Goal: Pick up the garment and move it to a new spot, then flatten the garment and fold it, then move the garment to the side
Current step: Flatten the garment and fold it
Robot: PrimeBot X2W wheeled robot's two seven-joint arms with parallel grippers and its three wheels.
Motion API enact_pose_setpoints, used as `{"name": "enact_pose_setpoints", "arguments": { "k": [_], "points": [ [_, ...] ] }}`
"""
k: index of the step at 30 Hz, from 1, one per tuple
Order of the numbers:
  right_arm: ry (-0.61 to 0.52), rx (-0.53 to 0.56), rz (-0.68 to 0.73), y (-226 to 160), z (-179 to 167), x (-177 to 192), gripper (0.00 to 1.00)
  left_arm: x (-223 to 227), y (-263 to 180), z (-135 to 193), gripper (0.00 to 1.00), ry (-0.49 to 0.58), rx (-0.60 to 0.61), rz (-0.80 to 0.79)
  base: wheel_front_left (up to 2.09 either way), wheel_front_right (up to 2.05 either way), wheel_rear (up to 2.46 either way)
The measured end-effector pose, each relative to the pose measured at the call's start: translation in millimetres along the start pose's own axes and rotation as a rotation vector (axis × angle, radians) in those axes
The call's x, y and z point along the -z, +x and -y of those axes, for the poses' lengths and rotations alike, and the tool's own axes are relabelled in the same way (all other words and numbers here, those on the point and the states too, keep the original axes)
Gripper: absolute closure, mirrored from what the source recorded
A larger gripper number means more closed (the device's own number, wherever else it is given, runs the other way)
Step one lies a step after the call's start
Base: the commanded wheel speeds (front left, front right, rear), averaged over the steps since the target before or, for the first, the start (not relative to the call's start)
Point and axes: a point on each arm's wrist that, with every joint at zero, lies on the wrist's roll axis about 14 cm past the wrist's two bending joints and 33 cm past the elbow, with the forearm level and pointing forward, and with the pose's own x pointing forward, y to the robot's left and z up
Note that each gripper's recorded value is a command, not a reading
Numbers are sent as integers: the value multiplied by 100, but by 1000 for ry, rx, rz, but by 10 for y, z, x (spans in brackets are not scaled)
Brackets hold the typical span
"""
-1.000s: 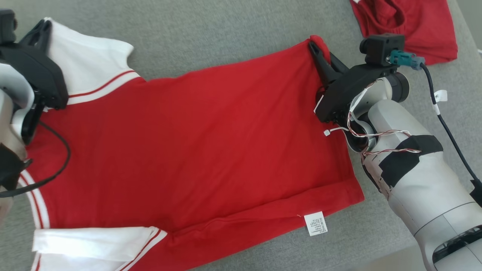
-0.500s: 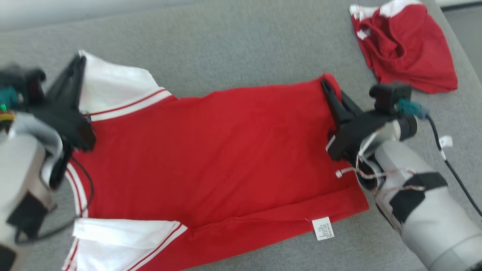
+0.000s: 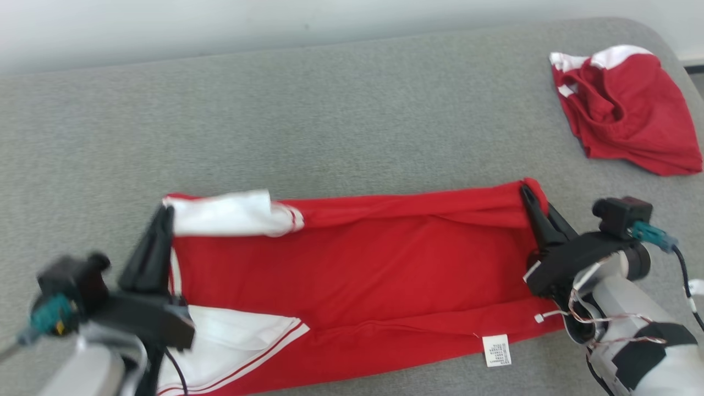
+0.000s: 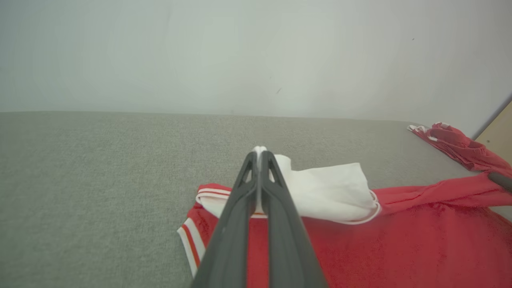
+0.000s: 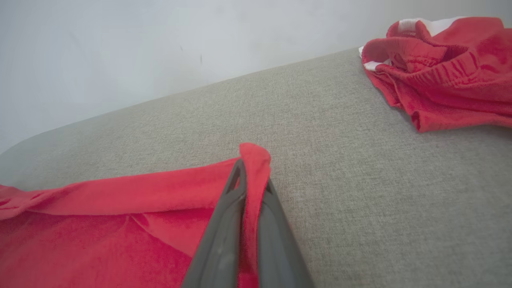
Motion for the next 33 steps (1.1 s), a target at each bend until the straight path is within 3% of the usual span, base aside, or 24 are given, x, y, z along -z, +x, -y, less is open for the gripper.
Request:
{"name": "enact_pose_setpoints", "arguments": {
  "k": [11, 19, 20, 21, 22, 23, 33],
  "points": [
    [86, 18, 26, -173, 32, 59, 100, 238, -605, 48, 100, -116, -115, -18, 0, 0, 0],
    [101, 21, 6, -410, 37, 204, 100, 453, -808, 52, 100, -149, -164, -56, 0, 0, 0],
    [102, 23, 5, -428, 41, 213, 82, 469, -816, 46, 100, -150, -171, -58, 0, 0, 0],
    [105, 24, 6, -443, 40, 218, 33, 481, -823, 29, 91, -151, -183, -58, 0, 0, 0],
    [108, 22, 5, -453, 24, 220, 0, 489, -833, 16, 42, -131, -187, -60, 0, 0, 0],
    [114, 18, 8, -463, 2, 218, 0, 478, -840, 0, 0, -114, -192, -56, 0, 0, 0],
    [108, 21, 58, -616, 41, 69, 0, 196, -950, -177, 0, -29, -283, 54, 0, 0, 0]
  ]
}}
